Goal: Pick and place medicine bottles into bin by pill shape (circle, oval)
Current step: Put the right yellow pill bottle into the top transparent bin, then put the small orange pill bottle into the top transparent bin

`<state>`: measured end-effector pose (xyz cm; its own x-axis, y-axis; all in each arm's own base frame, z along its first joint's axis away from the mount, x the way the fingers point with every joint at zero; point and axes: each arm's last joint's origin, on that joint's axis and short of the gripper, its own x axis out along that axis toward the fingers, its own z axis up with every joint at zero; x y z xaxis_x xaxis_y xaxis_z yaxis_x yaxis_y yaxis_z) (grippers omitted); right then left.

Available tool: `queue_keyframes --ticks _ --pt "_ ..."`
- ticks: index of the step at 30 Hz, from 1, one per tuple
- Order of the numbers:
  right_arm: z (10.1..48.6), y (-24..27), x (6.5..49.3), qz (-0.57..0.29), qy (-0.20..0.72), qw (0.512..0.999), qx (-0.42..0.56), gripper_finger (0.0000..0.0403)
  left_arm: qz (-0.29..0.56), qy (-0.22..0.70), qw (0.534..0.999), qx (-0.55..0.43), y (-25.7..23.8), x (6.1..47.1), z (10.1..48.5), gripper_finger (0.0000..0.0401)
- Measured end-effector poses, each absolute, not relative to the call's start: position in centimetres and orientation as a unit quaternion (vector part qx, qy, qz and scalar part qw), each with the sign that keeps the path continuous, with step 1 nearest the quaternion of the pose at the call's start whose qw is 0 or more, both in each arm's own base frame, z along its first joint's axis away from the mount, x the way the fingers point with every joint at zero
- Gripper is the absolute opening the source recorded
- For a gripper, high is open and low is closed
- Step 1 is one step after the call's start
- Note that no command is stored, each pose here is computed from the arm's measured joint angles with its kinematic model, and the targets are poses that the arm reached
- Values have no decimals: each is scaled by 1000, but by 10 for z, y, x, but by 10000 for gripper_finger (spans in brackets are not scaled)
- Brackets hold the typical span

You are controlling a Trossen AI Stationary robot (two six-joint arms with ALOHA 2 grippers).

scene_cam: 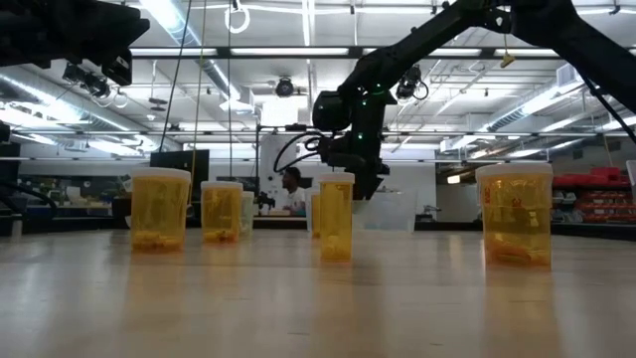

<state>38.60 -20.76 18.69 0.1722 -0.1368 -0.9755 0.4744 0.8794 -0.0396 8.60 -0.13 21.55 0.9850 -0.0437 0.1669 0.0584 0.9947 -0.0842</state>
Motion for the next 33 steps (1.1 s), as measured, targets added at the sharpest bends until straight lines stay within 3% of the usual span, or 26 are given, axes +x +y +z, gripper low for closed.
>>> queue_keyframes --ticks 16,33 --pt "206 -208 389 -207 594 766 132 234 -26 -83 995 -44 -1 86 215 86" --pt "258 -185 402 -190 592 776 110 245 -26 -83 995 -44 -1 86 216 85"
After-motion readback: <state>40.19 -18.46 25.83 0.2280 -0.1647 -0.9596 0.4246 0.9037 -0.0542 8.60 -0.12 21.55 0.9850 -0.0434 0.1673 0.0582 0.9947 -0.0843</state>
